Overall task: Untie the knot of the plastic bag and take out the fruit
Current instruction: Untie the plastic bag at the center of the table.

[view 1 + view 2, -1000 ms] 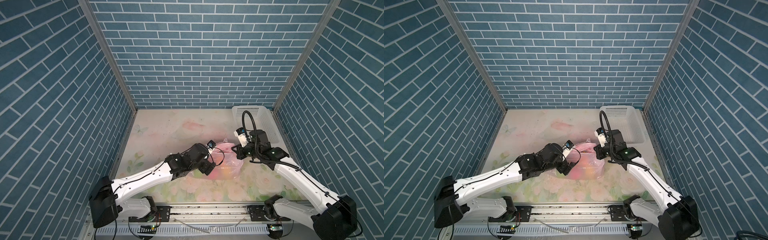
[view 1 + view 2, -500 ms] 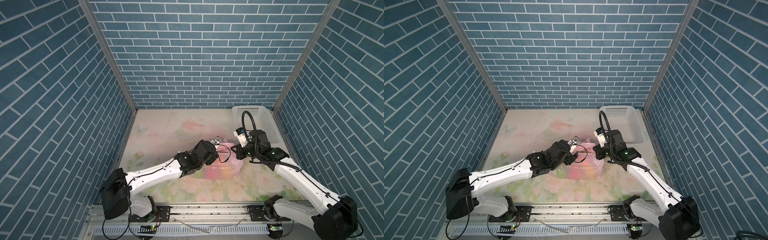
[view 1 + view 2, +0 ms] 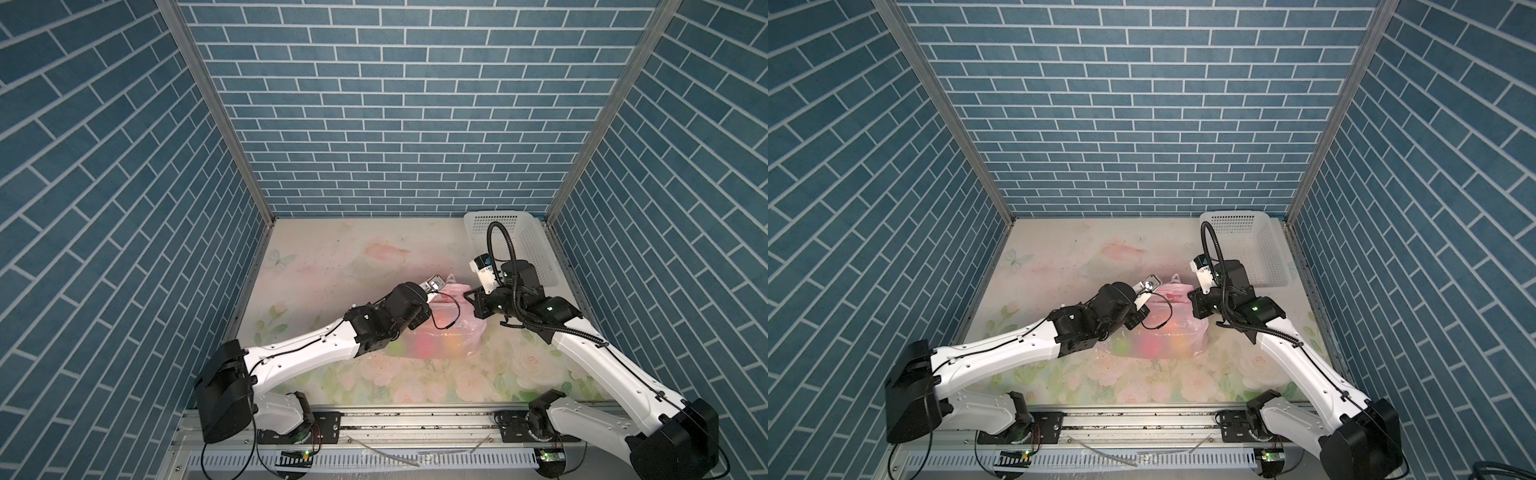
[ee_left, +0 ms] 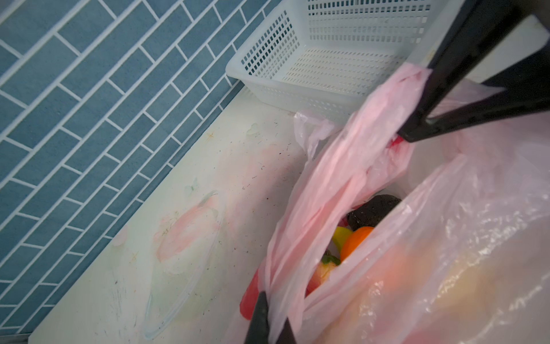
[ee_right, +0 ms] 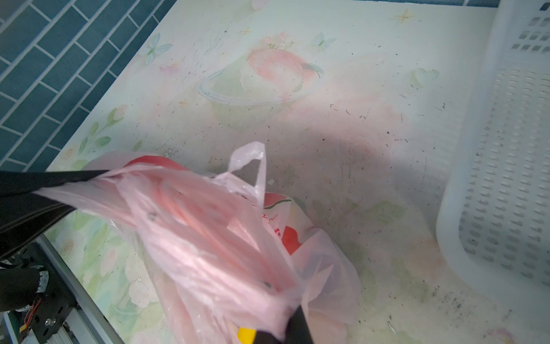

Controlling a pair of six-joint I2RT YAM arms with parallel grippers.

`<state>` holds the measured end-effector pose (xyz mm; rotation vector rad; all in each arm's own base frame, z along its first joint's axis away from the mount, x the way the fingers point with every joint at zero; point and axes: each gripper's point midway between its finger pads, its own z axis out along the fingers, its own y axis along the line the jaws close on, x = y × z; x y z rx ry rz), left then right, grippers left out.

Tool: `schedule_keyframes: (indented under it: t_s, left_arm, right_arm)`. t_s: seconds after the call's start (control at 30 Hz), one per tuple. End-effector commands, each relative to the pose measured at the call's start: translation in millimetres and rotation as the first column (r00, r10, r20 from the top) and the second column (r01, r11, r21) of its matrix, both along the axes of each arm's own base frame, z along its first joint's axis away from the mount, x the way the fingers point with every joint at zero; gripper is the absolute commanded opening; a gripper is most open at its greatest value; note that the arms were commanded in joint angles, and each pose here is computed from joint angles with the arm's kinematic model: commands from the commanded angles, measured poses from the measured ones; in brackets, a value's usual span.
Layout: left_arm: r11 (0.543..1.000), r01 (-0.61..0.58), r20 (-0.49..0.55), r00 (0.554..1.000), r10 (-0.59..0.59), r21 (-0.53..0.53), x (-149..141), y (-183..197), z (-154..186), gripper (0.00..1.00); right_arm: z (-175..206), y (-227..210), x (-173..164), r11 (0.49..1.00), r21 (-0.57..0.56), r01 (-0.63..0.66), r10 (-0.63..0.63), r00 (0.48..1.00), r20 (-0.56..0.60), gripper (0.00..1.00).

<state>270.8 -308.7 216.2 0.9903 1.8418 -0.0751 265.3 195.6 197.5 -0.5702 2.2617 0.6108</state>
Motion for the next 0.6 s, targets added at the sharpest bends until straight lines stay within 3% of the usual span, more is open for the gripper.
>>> schedule_keyframes:
  t_s: [0.0, 0.17, 0.37, 0.57]
  left_arm:
    - [0.999, 0.043, -0.034, 0.998, -0.044, -0.030, -6, 13, 2, 0.00]
    - [0.995, 0.009, -0.072, 0.997, -0.016, -0.096, -4, 41, 6, 0.00]
    - [0.958, -0.106, -0.110, 0.991, 0.080, -0.266, 10, 81, 17, 0.00]
    - [0.925, -0.081, -0.109, 0.993, 0.043, -0.373, 18, 88, 36, 0.00]
  right_arm:
    - [9, -8, 7, 0.998, 0.026, 0.063, -0.063, 0.998, 0.026, 0.00]
    - [10, -12, 10, 0.995, 0.039, 0.087, -0.088, 0.996, 0.023, 0.00]
    - [8, -16, 14, 0.991, 0.068, 0.115, -0.117, 0.993, 0.031, 0.00]
    - [14, -5, 23, 0.991, 0.106, 0.075, -0.080, 0.996, 0.036, 0.00]
